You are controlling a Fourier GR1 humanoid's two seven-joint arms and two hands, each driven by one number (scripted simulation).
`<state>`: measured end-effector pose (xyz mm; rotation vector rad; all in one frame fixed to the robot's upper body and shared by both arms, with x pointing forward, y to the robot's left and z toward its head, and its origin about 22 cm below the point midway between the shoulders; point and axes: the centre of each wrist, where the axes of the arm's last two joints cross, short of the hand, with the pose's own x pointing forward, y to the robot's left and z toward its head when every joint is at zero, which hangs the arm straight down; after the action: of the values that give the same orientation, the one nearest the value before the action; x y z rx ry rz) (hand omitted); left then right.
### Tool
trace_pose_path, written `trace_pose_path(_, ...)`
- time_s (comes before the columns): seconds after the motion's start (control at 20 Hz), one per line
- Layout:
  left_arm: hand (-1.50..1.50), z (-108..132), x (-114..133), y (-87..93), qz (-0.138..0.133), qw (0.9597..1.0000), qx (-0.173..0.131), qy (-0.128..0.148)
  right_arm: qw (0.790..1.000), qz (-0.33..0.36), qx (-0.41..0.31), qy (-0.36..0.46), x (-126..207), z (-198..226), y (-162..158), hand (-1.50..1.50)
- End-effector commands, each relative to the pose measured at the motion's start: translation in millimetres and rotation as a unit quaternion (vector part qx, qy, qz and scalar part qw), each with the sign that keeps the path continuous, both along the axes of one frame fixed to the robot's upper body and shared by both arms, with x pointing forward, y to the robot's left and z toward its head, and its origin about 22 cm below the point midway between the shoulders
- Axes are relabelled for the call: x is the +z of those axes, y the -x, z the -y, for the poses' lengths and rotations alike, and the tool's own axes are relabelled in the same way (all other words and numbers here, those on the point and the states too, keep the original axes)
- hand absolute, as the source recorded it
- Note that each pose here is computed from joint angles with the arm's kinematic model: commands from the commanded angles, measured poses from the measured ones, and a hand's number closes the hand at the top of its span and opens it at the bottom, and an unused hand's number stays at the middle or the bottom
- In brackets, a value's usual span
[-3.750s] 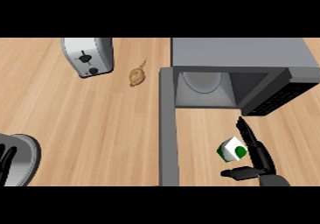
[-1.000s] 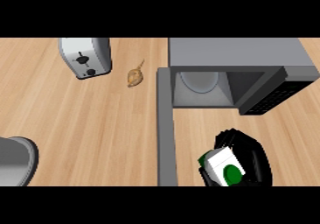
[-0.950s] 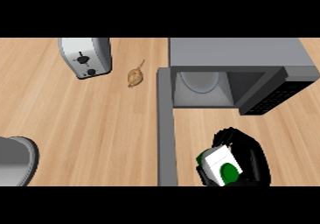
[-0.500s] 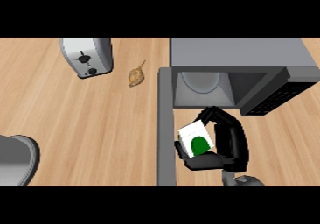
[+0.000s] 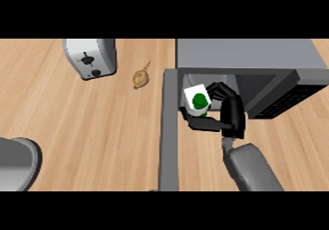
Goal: Pick up the milk, place it into the microwave and close the microwave
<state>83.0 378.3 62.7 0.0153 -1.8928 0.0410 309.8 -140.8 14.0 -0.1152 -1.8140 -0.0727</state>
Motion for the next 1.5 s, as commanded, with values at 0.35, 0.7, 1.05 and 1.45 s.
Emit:
trace_pose_path(0.35, -1.5, -6, -13, -9.0, -0.01, 0.9999, -0.003, 0.002, 1.0, -0.013, -0.016, 0.006, -40, 19, -63, 1.5)
trace_pose_path(0.7, -1.5, -6, -23, -22.1, -0.018, 0.9997, -0.018, 0.0, 0.997, 0.029, -0.03, 0.062, -40, 44, -86, 1.5)
trace_pose_path(1.05, -1.5, -2, -14, -34.1, -0.004, 0.9999, -0.011, 0.006, 0.99, 0.061, -0.058, 0.117, -30, 26, -99, 1.5)
trace_pose_path(1.45, -1.5, -18, -23, -30.6, -0.014, 0.9995, -0.027, 0.009, 0.949, 0.089, -0.11, 0.28, -6, 24, -116, 1.5)
